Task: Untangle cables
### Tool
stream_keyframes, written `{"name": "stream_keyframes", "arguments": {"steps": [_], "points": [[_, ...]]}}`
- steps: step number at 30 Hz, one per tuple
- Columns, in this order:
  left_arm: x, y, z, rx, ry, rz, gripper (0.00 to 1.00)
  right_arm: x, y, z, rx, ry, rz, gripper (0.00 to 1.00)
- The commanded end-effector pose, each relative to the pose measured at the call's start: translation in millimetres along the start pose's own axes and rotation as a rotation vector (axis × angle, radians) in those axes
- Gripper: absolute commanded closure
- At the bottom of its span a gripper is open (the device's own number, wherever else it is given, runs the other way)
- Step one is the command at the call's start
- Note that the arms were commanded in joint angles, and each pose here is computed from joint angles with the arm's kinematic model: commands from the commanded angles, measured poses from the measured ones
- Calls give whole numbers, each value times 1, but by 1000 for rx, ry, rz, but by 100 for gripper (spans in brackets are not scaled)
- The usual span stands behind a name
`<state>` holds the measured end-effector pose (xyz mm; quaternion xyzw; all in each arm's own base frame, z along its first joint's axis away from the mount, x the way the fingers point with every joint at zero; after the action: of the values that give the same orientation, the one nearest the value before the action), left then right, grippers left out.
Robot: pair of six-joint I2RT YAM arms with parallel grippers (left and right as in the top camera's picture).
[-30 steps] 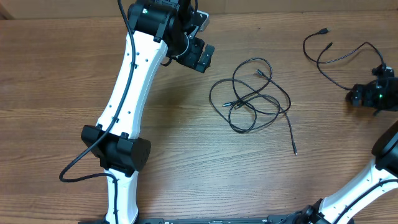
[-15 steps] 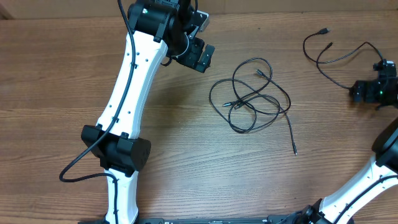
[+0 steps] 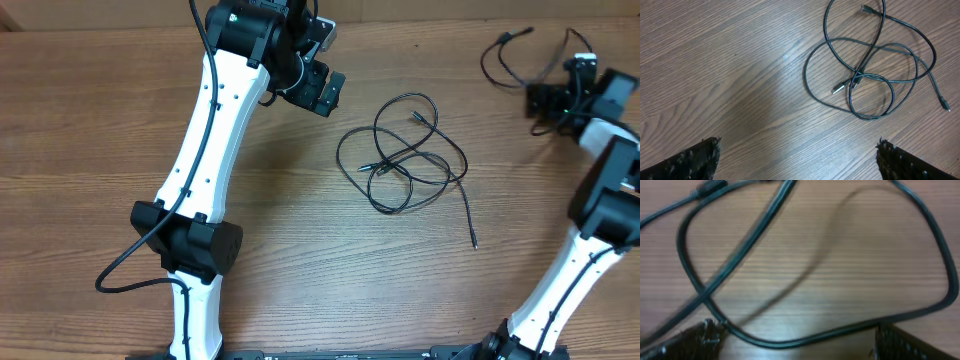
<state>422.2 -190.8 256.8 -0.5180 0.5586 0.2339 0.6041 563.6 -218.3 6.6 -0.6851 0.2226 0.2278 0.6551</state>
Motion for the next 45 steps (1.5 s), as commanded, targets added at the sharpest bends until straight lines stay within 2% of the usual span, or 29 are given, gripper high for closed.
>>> {"name": "stream_keyframes", "arguments": {"steps": [1,5,11,15,24,31,35,37,38,41,45], "points": [[-1,-2,-1,-2,1,-10,0,43,115,48,133,-30,236,0],[-1,-2,-1,-3,1,-10,0,51,95,56,122,-27,160,0],[-1,-2,-1,-2,1,-10,0,46,102,56,167,-34,203,0],[-1,-2,-1,-3,1,-10,0,30,85,51,179,-42,218,0],[-1,-2,-1,-3,-2,-10,1,-55,-37,24,139,16,64,0],[-1,-2,-1,-3,-2,-10,0,-136,-106,37,126,21,-1,0],[-1,-2,-1,-3,-2,-10,0,-171,-132,75,172,-116,-28,0],[-1,-2,-1,-3,-2,-10,0,-188,-139,103,218,-241,-23,0],[-1,-2,-1,-3,-2,-10,0,-203,-142,130,252,-376,-6,0],[-1,-2,-1,-3,-2,-10,0,-220,-137,163,299,-563,44,0],[-1,-2,-1,-3,-2,-10,0,-231,-115,194,371,-675,182,0]]}}
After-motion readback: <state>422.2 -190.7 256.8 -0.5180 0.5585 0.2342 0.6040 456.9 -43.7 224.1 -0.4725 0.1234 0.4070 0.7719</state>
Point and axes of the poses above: each gripper's point midway between its finger pads, its own x axis out along the fingers, its own z axis along the line the jaws close on, y = z × x, the point moved 2 cm from there along -x, back along the fingers, and after that the axes turned 2 degrees about -x, right-handed, at the moved point
